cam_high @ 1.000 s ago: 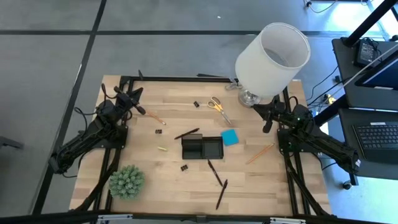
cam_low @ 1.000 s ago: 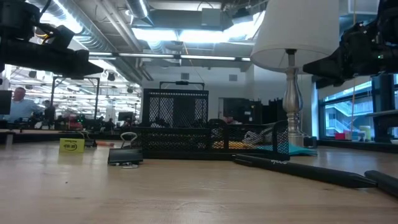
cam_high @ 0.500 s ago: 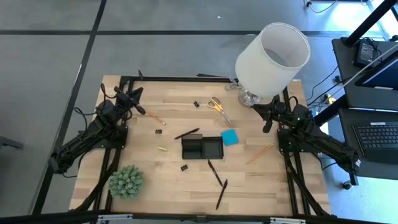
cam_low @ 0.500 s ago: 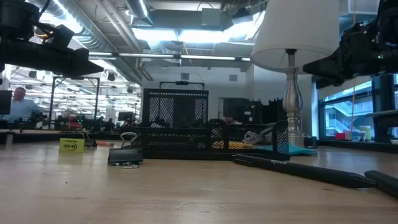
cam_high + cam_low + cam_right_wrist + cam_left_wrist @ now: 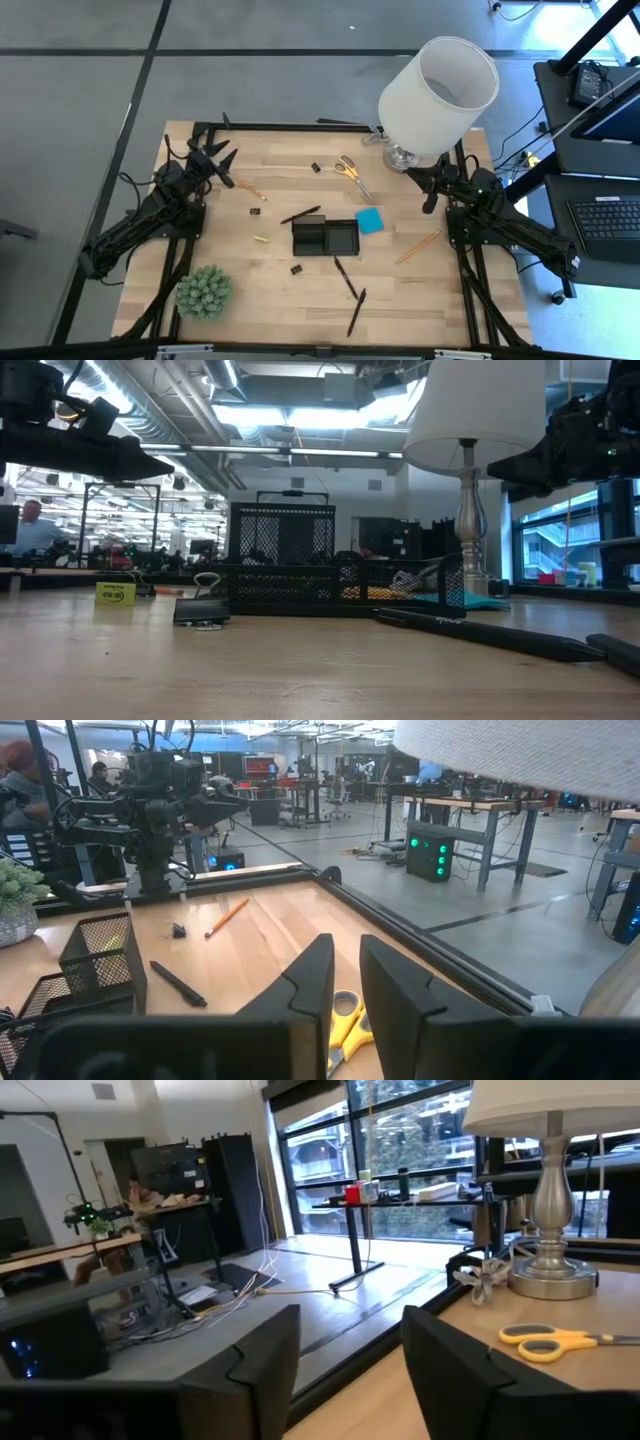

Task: Pick and place office supplies into organizer
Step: Put the bottom black binder clip into the desk organizer

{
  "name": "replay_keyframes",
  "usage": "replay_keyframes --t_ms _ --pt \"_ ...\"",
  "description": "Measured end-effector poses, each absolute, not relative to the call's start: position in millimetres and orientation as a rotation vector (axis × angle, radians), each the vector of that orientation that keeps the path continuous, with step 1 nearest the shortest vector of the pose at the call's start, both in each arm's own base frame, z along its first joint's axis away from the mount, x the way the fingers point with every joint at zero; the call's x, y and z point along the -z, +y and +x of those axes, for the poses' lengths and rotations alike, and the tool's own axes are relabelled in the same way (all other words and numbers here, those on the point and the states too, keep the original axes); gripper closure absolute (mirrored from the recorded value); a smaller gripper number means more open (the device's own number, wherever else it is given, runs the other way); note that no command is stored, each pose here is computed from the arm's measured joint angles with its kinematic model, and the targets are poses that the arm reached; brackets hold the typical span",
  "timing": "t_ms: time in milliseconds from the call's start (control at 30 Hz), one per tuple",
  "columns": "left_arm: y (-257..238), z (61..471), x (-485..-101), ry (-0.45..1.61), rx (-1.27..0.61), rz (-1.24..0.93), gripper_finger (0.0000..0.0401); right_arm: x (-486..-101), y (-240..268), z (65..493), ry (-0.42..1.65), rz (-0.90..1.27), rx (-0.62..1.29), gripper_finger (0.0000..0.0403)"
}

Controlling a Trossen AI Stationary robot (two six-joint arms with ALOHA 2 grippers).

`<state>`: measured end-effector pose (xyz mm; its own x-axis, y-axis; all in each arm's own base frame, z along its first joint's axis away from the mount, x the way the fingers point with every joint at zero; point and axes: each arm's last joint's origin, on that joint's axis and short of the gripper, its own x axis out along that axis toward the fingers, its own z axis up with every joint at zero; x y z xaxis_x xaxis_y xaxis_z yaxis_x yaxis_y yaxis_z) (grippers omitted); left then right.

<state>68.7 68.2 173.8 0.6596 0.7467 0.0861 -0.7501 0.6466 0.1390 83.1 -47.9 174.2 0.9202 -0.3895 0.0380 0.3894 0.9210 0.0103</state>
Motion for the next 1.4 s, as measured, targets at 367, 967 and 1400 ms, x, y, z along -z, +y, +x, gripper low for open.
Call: replay_keyframes --t_ms 367,967,1400 --pt "65.8 70.7 -176.8 -0.091 -0.740 0.100 0.0231 -174.1 -47.9 83.1 -0.039 -0.001 0.400 0.0345" --pt "32.0 95.0 -224.2 -0.321 -0.240 0.361 0.0231 -180.2 -47.7 82.8 -0.084 -0.093 0.402 0.0345" --pt "10.0 169.6 -275.7 -0.120 -0.076 0.523 0.0230 -182.6 -47.6 82.6 -0.101 -0.133 0.405 0.0345"
